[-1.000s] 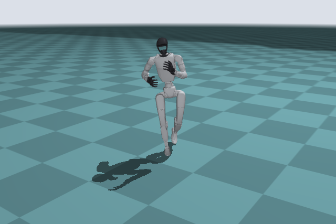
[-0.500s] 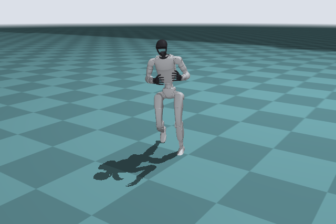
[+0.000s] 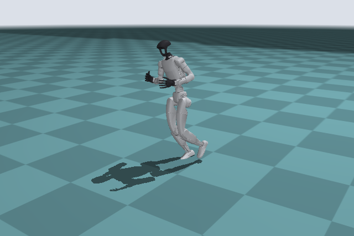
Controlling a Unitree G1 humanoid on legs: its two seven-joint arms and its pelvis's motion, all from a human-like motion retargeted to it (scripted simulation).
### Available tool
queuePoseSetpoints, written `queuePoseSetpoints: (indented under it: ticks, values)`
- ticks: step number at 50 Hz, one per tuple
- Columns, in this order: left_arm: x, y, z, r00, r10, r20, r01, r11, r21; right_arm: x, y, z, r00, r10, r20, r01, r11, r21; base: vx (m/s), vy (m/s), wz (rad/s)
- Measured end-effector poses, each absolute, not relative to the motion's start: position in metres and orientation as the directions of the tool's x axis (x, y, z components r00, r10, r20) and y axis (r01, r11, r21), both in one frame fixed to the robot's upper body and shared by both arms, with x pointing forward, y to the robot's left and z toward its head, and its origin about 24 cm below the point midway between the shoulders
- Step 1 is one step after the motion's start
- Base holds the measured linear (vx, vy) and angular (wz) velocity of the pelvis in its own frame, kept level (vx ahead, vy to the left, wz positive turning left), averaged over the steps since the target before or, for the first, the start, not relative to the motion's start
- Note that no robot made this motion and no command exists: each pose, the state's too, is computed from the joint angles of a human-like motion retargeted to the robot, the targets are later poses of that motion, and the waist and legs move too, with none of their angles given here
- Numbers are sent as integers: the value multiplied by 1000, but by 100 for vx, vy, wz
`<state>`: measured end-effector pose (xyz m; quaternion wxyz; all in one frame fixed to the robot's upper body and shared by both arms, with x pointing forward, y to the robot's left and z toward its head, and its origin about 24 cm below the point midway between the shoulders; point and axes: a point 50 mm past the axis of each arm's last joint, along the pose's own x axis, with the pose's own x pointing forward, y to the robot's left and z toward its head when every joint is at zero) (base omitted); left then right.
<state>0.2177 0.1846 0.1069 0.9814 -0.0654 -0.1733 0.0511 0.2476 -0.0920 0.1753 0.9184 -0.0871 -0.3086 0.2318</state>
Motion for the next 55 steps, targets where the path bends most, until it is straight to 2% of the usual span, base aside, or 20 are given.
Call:
queuePoseSetpoints:
  ticks: [6,9,12,14,18,21,23,25,27,30,33,35,39,41,45,48,52,55]
  values:
    - [172,216,90,966,158,207,-112,970,-217,225,-50,220,512,482,711,-478,847,-230,74,9,-189]
    - [164,226,94,963,167,209,-122,969,-214,212,-29,231,416,524,743,-575,785,-232,74,21,-136]
    - [171,224,105,957,119,266,-83,986,-142,199,-17,233,317,610,726,-683,678,-272,70,27,-50]
    - [194,215,115,944,51,326,-37,998,-49,202,-16,228,310,653,691,-723,634,-274,62,24,16]
    - [251,177,157,862,-145,486,57,980,190,226,-28,172,572,636,519,-661,731,-167,61,12,17]
    - [263,139,217,670,-281,687,87,949,303,218,-67,134,711,571,411,-621,783,-13,69,5,3]
    - [256,118,250,530,-300,793,129,953,274,204,-98,125,749,550,369,-615,785,77,73,-1,4]
    - [245,105,270,439,-267,858,208,959,193,193,-123,121,778,540,320,-592,801,88,77,-8,-4]
    - [237,101,278,397,-229,889,289,950,115,188,-141,120,803,529,275,-565,823,64,81,-15,-15]
    - [230,104,276,394,-221,892,332,939,86,186,-156,121,833,492,255,-515,857,28,83,-23,-48]
    - [231,115,260,464,-225,857,268,957,106,193,-155,124,831,487,269,-493,869,-48,79,-24,-124]
    - [237,128,239,566,-198,800,203,974,97,205,-148,127,827,480,293,-476,875,-90,77,-16,-181]
    - [250,157,162,837,22,547,11,998,-56,240,-123,137,830,394,394,-359,919,-161,75,-4,-178]
    - [239,170,125,903,113,416,-77,992,-103,249,-102,158,774,386,502,-333,922,-197,77,-2,-143]
    - [201,194,95,938,162,305,-140,986,-93,241,-61,207,602,395,694,-401,901,-165,83,-3,-126]
    - [182,210,86,953,175,246,-162,984,-72,230,-38,230,500,410,763,-478,865,-152,92,6,-113]
    - [168,229,73,969,194,154,-187,981,-55,216,-13,232,380,579,721,-628,734,-258,98,17,-31]
    - [174,233,63,972,212,97,-211,977,-20,215,-12,215,366,681,634,-687,658,-310,92,22,71]
